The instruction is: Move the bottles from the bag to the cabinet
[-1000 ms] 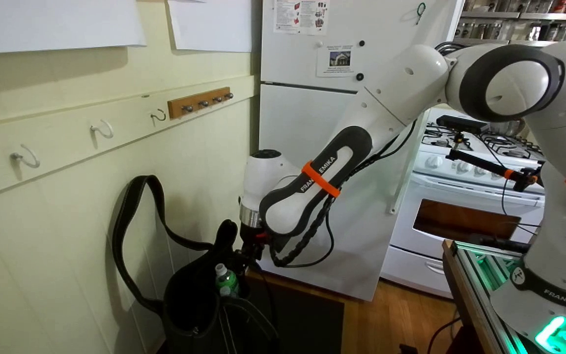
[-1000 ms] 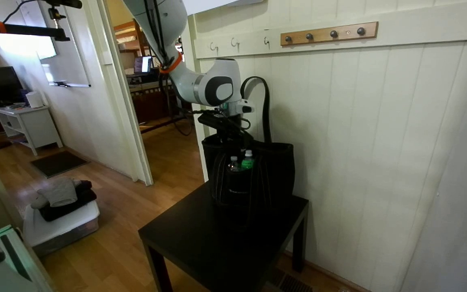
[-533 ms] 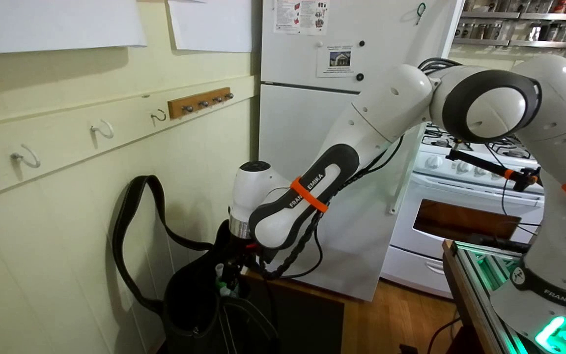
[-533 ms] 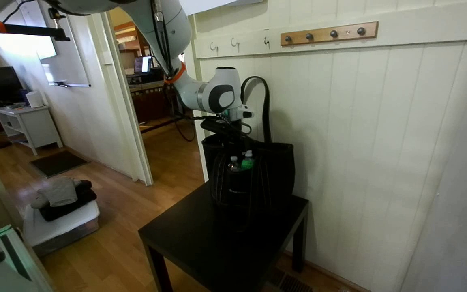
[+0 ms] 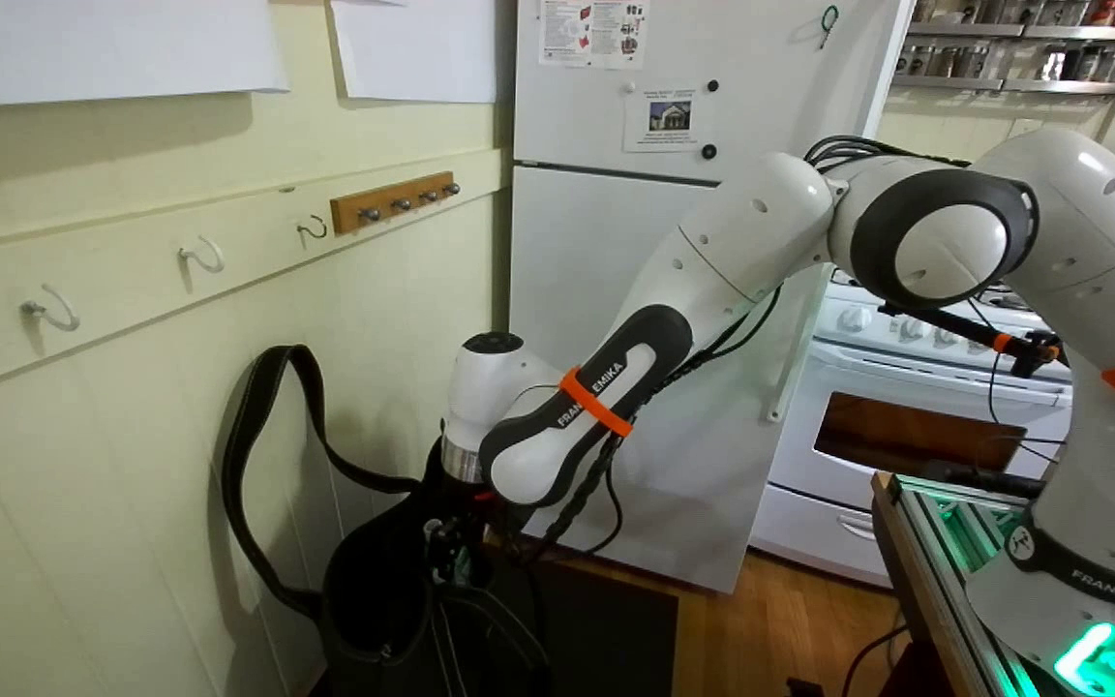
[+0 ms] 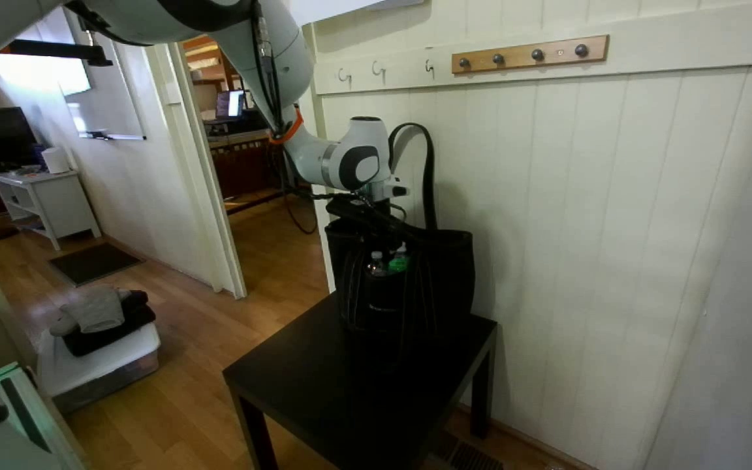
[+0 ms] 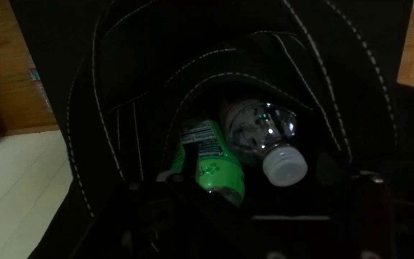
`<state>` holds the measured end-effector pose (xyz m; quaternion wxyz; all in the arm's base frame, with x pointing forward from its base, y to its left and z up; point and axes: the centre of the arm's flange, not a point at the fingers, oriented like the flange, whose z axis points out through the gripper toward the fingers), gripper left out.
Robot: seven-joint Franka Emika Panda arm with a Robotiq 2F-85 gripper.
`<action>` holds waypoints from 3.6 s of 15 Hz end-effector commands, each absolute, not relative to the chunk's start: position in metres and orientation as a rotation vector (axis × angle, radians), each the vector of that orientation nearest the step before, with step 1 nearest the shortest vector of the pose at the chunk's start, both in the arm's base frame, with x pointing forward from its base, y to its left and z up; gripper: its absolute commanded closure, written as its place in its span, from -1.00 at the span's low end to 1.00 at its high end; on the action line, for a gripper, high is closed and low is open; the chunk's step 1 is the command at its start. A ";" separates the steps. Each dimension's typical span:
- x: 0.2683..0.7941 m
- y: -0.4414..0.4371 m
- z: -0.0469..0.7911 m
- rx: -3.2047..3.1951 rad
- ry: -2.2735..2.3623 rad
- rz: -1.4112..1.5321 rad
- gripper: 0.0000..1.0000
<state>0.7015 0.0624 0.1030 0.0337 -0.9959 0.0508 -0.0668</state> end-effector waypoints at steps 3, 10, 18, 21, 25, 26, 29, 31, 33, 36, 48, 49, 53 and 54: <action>0.715 0.066 0.087 -3.055 0.147 -0.270 -1.00; 0.720 0.070 0.078 -3.021 0.162 -0.326 -1.00; 0.721 0.072 0.073 -3.032 0.161 -0.266 0.04; 0.719 0.073 0.073 -3.045 0.159 -0.254 0.00; 0.717 0.074 0.078 -3.056 0.163 -0.252 0.27; 0.716 0.074 0.080 -3.057 0.166 -0.251 0.29; 0.715 0.075 0.084 -3.065 0.169 -0.250 -0.24; 0.714 0.075 0.086 -3.072 0.175 -0.243 -0.32; 0.714 0.075 0.088 -3.069 0.172 -0.247 0.38; 0.715 0.074 0.089 -3.068 0.170 -0.254 0.48; 0.713 0.071 0.091 -3.086 0.180 -0.219 0.02; 0.714 0.072 0.091 -3.084 0.177 -0.216 -0.15; 0.712 0.080 0.090 -3.080 0.153 -0.189 -0.38; 0.712 0.080 0.089 -3.082 0.152 -0.180 0.13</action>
